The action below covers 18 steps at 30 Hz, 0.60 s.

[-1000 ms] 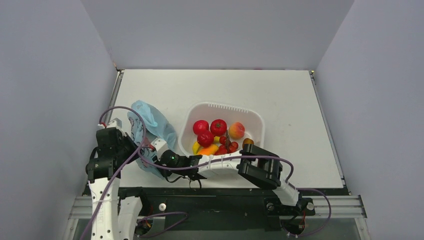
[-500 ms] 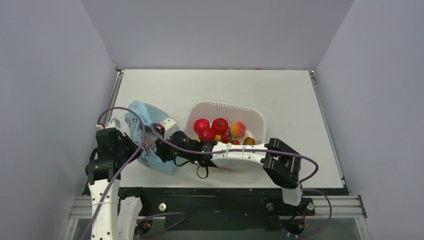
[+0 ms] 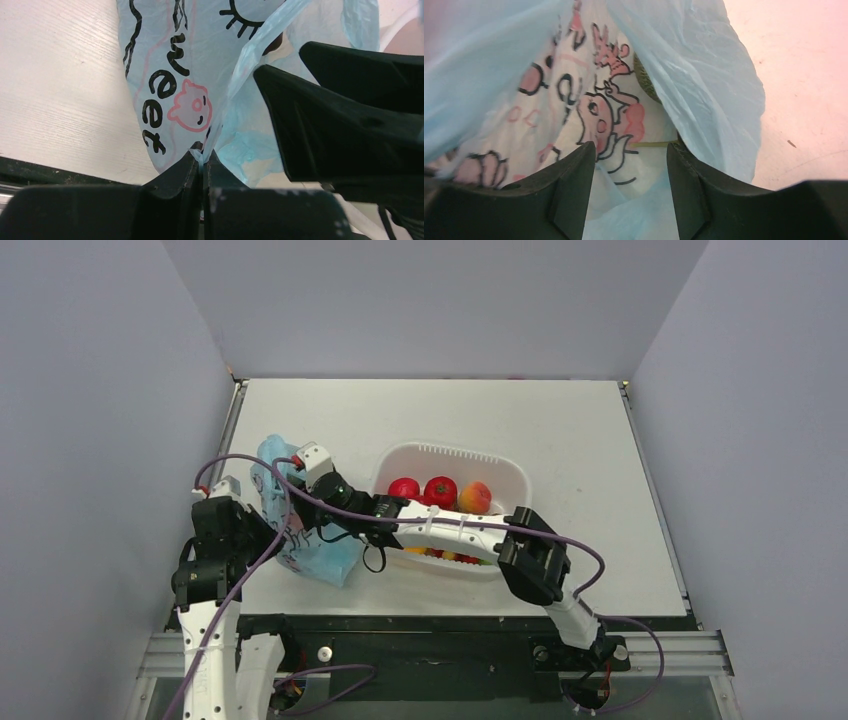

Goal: Take the fake fruits out of the plastic bag
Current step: Take out the fake fruit from the plastic bag.

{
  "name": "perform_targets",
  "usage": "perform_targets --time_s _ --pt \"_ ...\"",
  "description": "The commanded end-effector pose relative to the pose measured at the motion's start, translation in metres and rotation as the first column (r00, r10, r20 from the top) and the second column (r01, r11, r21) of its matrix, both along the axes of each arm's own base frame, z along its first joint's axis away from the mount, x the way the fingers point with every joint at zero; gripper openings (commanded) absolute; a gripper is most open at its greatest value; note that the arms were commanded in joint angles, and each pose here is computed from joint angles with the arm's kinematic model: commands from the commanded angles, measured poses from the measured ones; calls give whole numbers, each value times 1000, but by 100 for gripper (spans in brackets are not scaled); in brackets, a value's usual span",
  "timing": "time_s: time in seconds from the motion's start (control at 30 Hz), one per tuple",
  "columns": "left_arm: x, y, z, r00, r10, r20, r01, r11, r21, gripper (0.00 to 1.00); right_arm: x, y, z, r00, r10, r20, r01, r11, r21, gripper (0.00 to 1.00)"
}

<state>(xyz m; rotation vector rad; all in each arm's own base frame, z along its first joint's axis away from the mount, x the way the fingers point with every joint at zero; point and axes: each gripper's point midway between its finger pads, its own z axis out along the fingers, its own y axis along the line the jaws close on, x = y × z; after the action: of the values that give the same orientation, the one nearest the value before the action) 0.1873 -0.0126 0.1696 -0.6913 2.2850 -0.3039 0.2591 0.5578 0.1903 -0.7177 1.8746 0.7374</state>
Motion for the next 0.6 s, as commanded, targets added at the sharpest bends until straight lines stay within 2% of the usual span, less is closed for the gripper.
perform_targets --time_s 0.0,0.33,0.43,0.57 --pt "11 -3 10 998 -25 65 25 1000 1 0 19 -9 -17 995 -62 83 73 988 -139 51" --pt "11 -3 10 998 -30 64 30 1000 2 0 56 -19 -43 968 -137 212 195 938 -285 59" --pt "12 -3 10 997 -29 68 29 1000 2 0 63 -15 -57 965 -135 223 202 929 -311 69" --pt "12 -3 10 998 -28 64 28 1000 0 0 70 -10 -73 960 -127 248 211 914 -346 75"
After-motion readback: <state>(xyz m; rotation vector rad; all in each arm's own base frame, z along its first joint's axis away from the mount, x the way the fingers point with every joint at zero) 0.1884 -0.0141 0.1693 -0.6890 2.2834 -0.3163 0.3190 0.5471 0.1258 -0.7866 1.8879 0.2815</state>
